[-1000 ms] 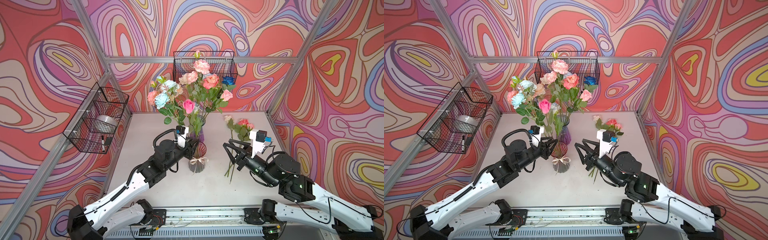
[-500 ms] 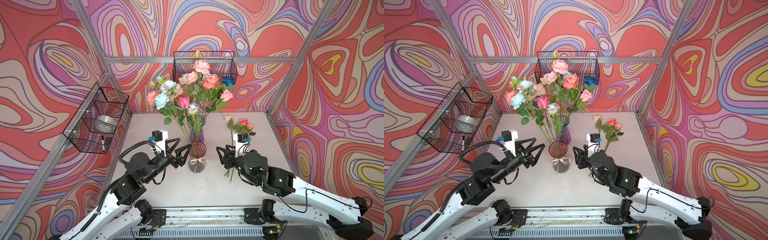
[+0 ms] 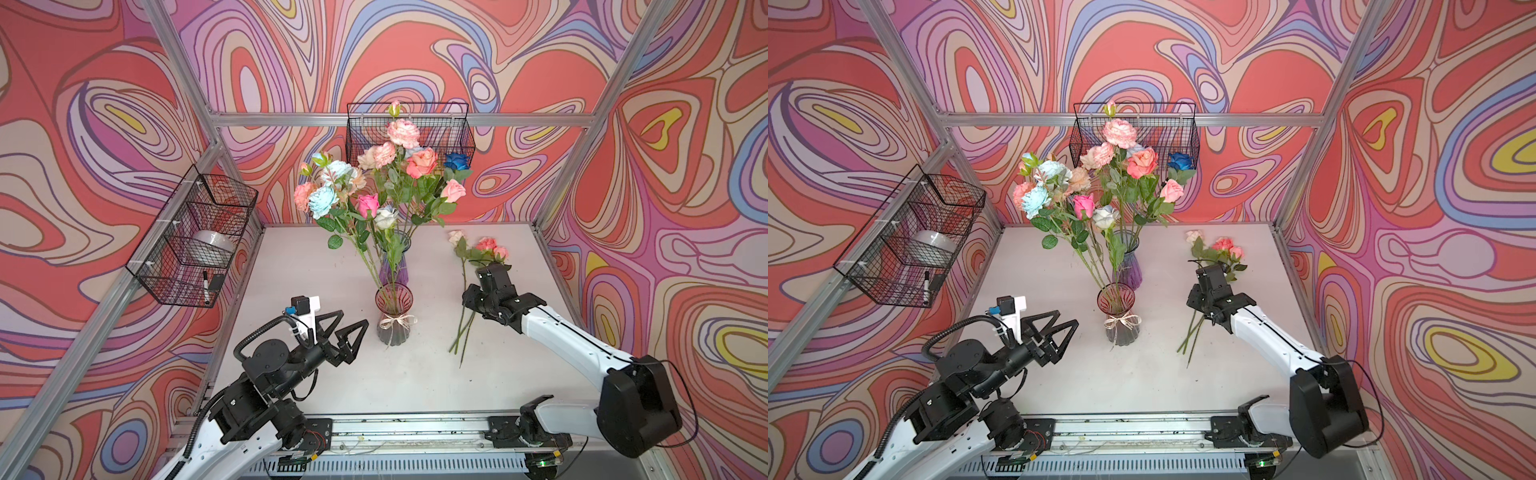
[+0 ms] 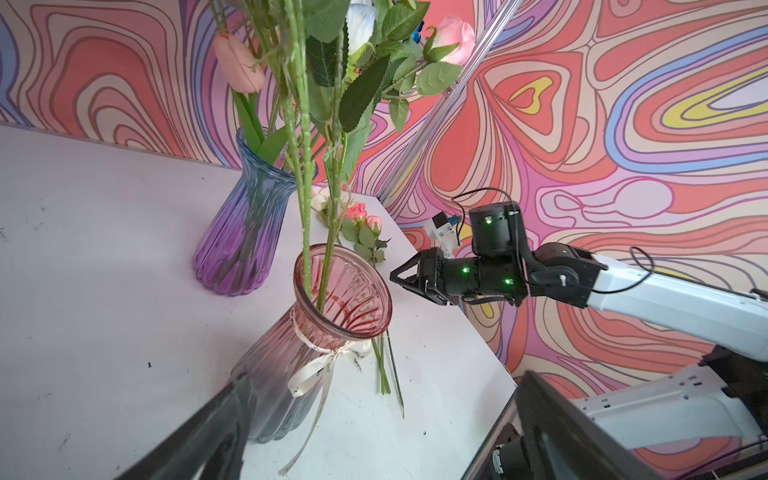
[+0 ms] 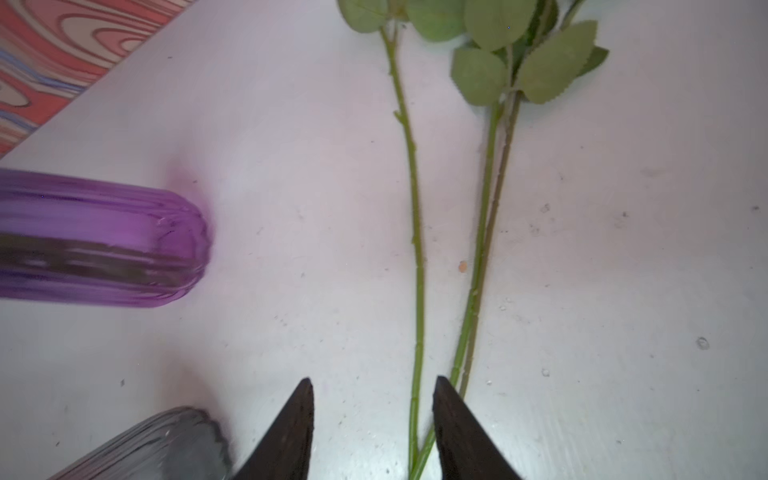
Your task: Arrange the flowers into the vase
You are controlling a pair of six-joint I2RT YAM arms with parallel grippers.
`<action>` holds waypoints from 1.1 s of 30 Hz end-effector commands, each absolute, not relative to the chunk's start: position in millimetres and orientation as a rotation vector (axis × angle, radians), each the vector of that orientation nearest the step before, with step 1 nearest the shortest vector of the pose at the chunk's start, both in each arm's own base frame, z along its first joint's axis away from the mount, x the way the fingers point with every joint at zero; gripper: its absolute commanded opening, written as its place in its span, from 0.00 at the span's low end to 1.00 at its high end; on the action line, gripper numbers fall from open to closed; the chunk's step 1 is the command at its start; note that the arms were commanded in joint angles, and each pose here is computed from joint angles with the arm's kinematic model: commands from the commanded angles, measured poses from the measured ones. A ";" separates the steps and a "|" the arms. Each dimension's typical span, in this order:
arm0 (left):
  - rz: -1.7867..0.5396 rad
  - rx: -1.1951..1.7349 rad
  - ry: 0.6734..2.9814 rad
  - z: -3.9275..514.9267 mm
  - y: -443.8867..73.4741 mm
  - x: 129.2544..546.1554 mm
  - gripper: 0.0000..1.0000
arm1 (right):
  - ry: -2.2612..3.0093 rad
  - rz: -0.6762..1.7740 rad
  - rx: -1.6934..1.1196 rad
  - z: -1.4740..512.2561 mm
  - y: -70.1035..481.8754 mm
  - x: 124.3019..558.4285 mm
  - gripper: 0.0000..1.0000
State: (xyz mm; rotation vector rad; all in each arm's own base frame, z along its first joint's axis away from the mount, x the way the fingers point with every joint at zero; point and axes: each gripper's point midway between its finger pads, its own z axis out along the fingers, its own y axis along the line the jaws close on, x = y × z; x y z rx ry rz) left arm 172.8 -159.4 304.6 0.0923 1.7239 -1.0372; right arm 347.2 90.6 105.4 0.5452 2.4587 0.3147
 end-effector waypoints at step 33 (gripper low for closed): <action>-1.015 0.020 1.785 274.7 -137.8 160.1 1.00 | 2.782 -0.064 0.480 -8.1 79.4 451.9 0.04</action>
